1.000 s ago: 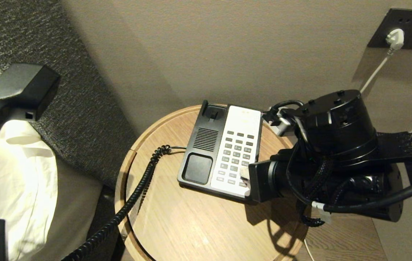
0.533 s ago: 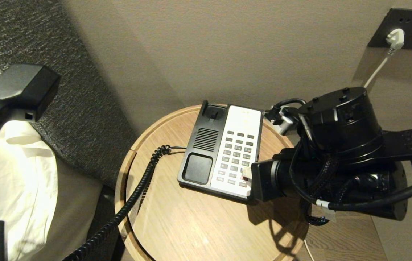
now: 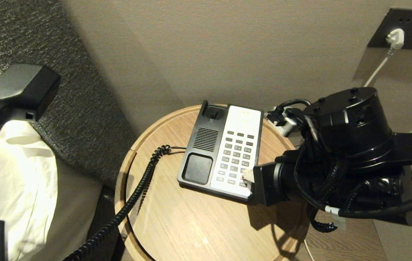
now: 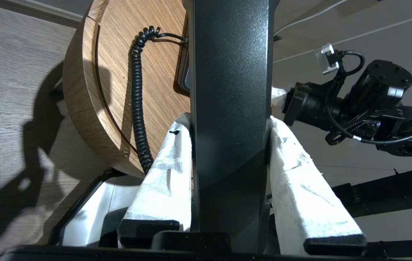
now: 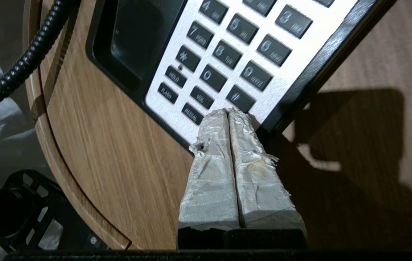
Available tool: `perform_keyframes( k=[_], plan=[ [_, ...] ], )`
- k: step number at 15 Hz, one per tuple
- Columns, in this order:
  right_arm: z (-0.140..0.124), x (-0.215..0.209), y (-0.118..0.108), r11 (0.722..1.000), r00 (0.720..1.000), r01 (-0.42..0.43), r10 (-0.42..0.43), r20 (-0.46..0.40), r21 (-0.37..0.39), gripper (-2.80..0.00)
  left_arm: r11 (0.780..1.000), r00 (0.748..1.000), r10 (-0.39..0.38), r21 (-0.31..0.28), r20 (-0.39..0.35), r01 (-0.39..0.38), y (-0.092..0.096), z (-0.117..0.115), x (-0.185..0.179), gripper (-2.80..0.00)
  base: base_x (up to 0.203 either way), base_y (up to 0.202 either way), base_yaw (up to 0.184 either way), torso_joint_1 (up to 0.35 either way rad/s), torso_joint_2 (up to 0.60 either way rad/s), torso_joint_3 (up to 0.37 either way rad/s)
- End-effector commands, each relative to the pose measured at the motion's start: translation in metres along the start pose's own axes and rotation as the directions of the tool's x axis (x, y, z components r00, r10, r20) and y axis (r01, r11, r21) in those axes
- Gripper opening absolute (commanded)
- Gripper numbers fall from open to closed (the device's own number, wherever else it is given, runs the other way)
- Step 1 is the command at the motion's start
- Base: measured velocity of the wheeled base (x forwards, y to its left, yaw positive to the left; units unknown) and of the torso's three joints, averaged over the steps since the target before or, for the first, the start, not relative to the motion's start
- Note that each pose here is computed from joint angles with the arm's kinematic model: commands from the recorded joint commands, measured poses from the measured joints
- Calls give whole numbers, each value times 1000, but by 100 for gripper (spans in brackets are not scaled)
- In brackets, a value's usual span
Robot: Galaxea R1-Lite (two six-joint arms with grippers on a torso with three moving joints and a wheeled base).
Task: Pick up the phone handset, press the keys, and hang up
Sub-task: Dial the number
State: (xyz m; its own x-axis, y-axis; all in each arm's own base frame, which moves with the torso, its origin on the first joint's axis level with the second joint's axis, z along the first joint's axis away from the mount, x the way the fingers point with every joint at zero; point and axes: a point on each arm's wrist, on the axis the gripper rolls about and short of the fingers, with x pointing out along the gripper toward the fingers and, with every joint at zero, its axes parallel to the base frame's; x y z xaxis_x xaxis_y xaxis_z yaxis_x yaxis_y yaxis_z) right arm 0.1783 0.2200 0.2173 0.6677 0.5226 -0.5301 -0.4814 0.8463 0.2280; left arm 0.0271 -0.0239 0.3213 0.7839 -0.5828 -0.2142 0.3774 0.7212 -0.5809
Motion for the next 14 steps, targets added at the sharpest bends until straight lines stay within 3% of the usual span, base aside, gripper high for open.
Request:
perform_keyframes(
  k=[1, 14],
  plan=[
    [-2, -2, 3, 1000, 1000, -9, 9, -6, -3, -280, 1000, 1000, 4, -3, -3, -4, 0, 0, 1, -280, 0, 0, 0, 0, 0, 0],
    [-11, 5, 1, 1000, 999, -1, 1, -41, -14, -280, 1000, 1000, 1, -4, 1, -1, 0, 0, -1, -280, 0, 0, 0, 0, 0, 0]
  ],
)
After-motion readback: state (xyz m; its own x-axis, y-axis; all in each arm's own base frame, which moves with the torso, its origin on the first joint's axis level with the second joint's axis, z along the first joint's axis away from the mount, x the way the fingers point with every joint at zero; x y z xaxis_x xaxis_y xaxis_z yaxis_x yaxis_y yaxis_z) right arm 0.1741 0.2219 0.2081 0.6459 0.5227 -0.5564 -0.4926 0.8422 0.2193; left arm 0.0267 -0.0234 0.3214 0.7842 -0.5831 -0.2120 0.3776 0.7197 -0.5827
